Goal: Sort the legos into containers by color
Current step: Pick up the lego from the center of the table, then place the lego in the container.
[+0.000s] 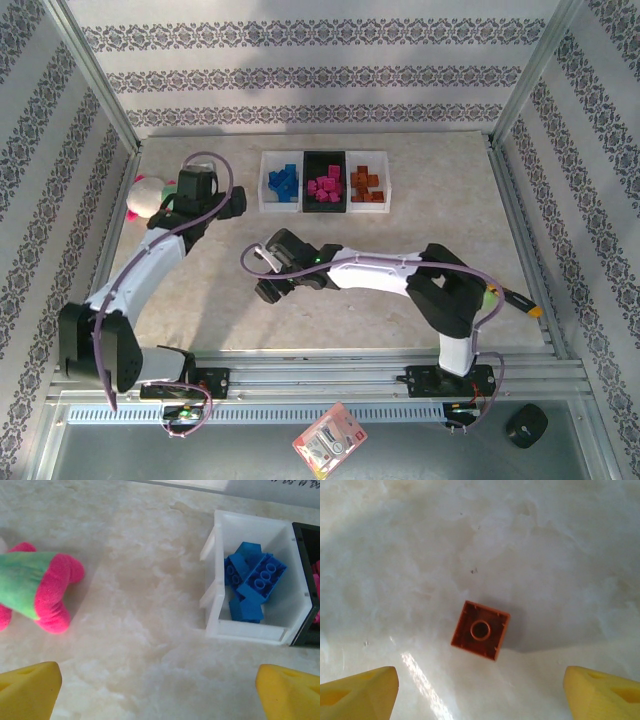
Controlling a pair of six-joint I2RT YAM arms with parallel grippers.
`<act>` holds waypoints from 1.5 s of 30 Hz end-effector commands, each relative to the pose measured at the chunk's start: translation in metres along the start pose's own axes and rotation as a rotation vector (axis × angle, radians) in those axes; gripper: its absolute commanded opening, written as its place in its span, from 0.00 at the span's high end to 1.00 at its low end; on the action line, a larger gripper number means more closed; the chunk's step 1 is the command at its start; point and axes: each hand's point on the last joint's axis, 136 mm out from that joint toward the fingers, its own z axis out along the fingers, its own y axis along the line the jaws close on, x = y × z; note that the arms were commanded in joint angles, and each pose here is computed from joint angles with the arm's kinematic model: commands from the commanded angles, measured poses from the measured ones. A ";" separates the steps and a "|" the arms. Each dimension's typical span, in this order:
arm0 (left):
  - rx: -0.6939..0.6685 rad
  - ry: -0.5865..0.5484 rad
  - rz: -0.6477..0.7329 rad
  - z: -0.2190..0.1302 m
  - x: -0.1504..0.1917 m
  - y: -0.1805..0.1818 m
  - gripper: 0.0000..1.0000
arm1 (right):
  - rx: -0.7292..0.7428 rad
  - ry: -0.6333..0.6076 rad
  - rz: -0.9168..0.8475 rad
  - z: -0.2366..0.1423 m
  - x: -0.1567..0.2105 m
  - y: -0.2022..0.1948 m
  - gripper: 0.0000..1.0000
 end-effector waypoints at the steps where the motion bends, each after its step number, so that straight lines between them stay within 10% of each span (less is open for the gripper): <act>1: -0.064 -0.012 -0.030 -0.016 0.005 0.022 0.01 | 0.004 0.033 -0.021 0.016 -0.001 0.003 0.15; 12: -0.095 -0.006 -0.028 -0.023 0.015 0.035 0.01 | 0.037 0.099 -0.034 0.053 -0.004 0.000 0.45; 21: -0.102 -0.037 -0.020 -0.024 0.015 0.035 0.01 | 0.095 -0.019 0.040 0.002 -0.029 -0.017 0.65; 38: 0.479 -0.168 0.394 -0.045 0.068 -0.142 0.01 | 0.456 -0.342 0.309 -0.145 -0.050 -0.197 0.67; 45: 0.671 -0.240 0.444 -0.062 0.087 -0.195 0.01 | 0.529 -0.377 0.352 -0.148 -0.065 -0.270 0.67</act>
